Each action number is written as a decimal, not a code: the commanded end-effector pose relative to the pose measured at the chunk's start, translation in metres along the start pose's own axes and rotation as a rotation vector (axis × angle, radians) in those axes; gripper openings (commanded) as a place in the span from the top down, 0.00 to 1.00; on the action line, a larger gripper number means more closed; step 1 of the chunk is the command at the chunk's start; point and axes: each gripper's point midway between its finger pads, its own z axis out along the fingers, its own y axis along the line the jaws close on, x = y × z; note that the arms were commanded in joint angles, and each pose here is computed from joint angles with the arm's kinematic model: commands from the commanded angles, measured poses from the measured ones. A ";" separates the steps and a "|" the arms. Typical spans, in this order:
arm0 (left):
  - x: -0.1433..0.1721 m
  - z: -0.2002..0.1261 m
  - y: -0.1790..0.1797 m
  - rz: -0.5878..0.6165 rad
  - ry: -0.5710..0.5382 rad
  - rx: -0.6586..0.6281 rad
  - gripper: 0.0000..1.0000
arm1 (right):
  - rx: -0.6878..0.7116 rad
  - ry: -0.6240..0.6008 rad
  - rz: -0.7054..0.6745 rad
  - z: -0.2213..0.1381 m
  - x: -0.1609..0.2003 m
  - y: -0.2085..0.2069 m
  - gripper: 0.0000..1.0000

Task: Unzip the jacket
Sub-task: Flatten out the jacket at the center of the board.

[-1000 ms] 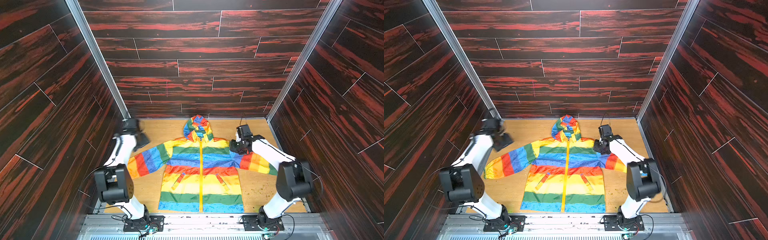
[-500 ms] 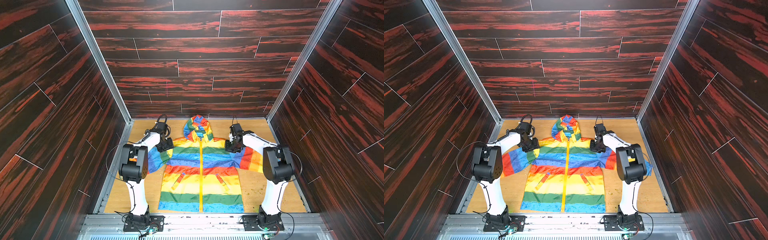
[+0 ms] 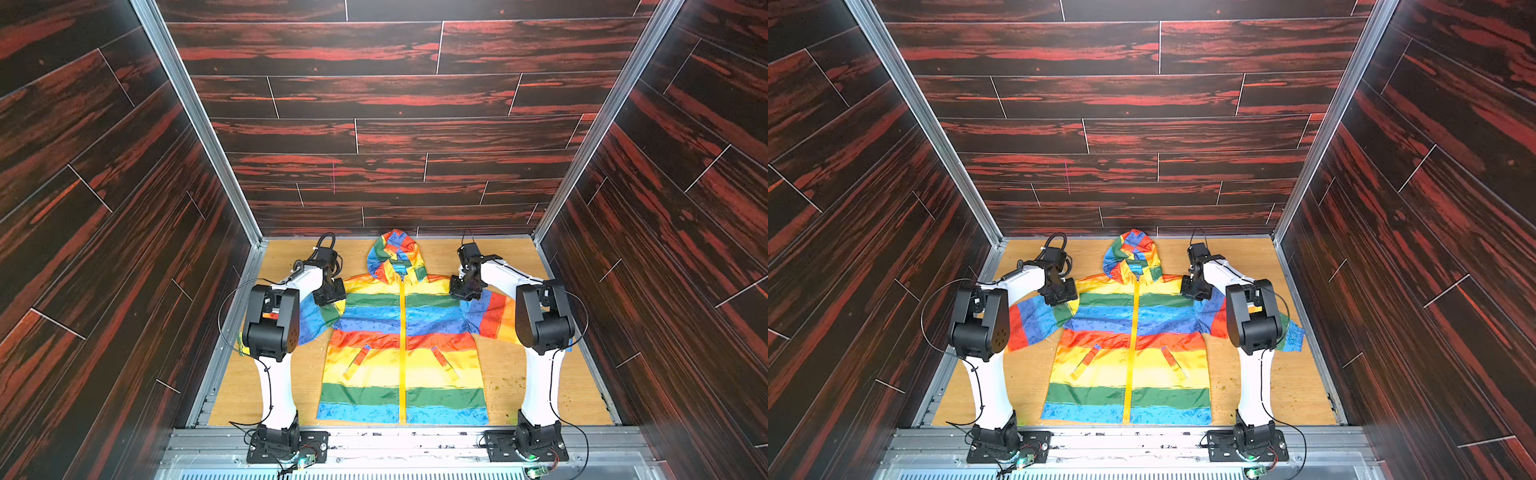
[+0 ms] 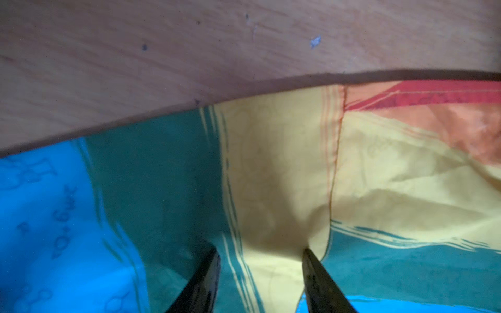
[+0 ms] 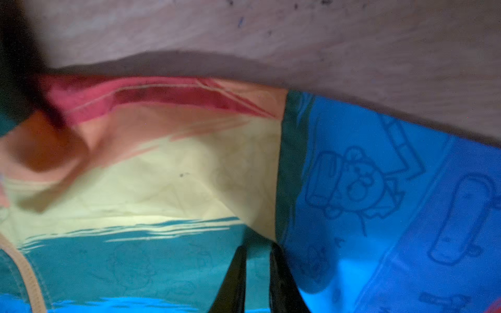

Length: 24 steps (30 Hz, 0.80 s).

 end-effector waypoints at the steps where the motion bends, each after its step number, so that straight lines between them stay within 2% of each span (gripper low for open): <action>1: 0.046 0.006 0.042 -0.044 0.100 -0.141 0.49 | 0.101 0.126 0.025 0.028 0.038 -0.033 0.80; 6: 0.075 -0.005 0.061 -0.076 0.120 -0.192 0.49 | 0.082 0.139 0.026 0.024 0.049 -0.034 0.79; 11: 0.098 -0.015 0.067 -0.105 0.140 -0.182 0.49 | 0.060 0.159 0.018 0.013 0.067 -0.031 0.79; 15: 0.096 -0.031 0.059 -0.106 0.108 -0.132 0.48 | -0.018 0.149 -0.009 -0.003 0.079 -0.016 0.77; 18: 0.064 -0.060 0.033 -0.086 0.012 -0.029 0.42 | -0.128 0.027 -0.064 -0.033 0.057 0.012 0.73; 20: 0.035 -0.084 0.010 -0.056 -0.061 0.038 0.38 | -0.199 -0.118 -0.083 -0.065 0.032 0.030 0.68; 23: 0.002 -0.109 -0.030 0.018 -0.123 0.125 0.33 | -0.284 -0.308 -0.078 -0.114 0.004 0.048 0.52; 24: -0.002 -0.107 -0.042 0.040 -0.112 0.137 0.32 | -0.303 -0.358 -0.073 -0.128 -0.002 0.052 0.45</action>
